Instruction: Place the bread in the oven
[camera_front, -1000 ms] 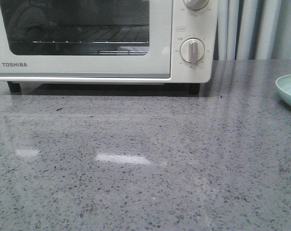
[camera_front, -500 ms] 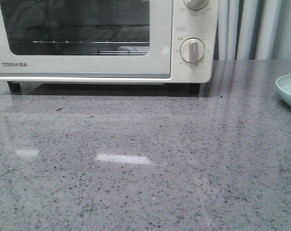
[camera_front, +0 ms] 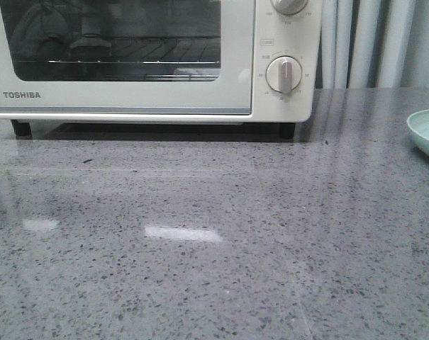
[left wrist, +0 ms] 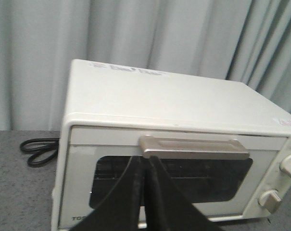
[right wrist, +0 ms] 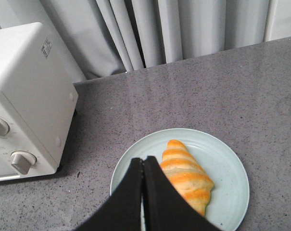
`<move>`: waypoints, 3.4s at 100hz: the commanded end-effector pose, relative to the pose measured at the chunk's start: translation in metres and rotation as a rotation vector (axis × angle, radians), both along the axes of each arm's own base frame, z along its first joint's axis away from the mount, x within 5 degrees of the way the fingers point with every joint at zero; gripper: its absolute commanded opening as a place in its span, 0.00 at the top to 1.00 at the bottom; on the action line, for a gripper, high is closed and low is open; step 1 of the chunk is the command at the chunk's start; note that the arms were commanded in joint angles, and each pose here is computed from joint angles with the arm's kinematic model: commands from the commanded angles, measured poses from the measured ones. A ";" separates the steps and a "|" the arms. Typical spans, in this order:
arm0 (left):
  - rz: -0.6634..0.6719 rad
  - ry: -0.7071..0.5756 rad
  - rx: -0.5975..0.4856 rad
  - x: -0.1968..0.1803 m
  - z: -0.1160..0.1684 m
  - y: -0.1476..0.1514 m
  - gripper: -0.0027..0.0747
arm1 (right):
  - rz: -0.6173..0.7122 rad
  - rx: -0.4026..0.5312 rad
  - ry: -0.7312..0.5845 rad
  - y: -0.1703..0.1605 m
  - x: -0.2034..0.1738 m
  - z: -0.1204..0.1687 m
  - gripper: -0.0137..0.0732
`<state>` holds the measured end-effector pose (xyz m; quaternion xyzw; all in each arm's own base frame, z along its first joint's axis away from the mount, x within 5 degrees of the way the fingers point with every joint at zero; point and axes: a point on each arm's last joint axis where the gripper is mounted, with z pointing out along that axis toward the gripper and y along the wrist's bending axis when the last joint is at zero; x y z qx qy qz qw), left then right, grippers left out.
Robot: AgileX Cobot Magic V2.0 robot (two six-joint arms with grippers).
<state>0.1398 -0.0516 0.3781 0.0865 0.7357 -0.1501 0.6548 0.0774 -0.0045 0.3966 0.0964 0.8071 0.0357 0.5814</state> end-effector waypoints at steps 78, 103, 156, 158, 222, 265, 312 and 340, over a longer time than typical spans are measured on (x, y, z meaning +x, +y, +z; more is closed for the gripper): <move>-0.156 0.067 0.093 0.103 0.020 -0.085 0.99 | 0.057 -0.014 -0.072 0.004 0.002 0.014 0.92; -0.162 0.091 0.120 0.119 0.005 -0.094 0.99 | 0.057 -0.014 -0.072 0.004 0.002 0.014 0.92; -0.143 0.293 0.187 0.113 -0.033 -0.089 0.99 | 0.057 -0.014 -0.073 0.004 0.002 0.014 0.92; -0.143 0.294 0.181 0.111 -0.034 -0.088 0.99 | 0.057 -0.014 -0.073 0.004 0.002 0.014 0.92; -0.333 0.034 -0.087 -0.054 -0.015 -0.018 0.99 | 0.018 -0.077 0.242 -0.002 0.012 -0.012 0.87; -0.335 -0.057 -0.083 -0.076 -0.008 0.001 0.99 | 0.010 -0.151 0.683 -0.010 0.115 -0.074 0.38; -0.334 -0.045 -0.076 -0.076 -0.009 0.001 0.99 | 0.032 -0.202 0.798 -0.013 0.165 -0.119 0.57; -0.335 -0.048 -0.080 -0.077 -0.009 0.001 0.99 | 0.037 -0.201 0.855 -0.013 0.173 -0.132 0.92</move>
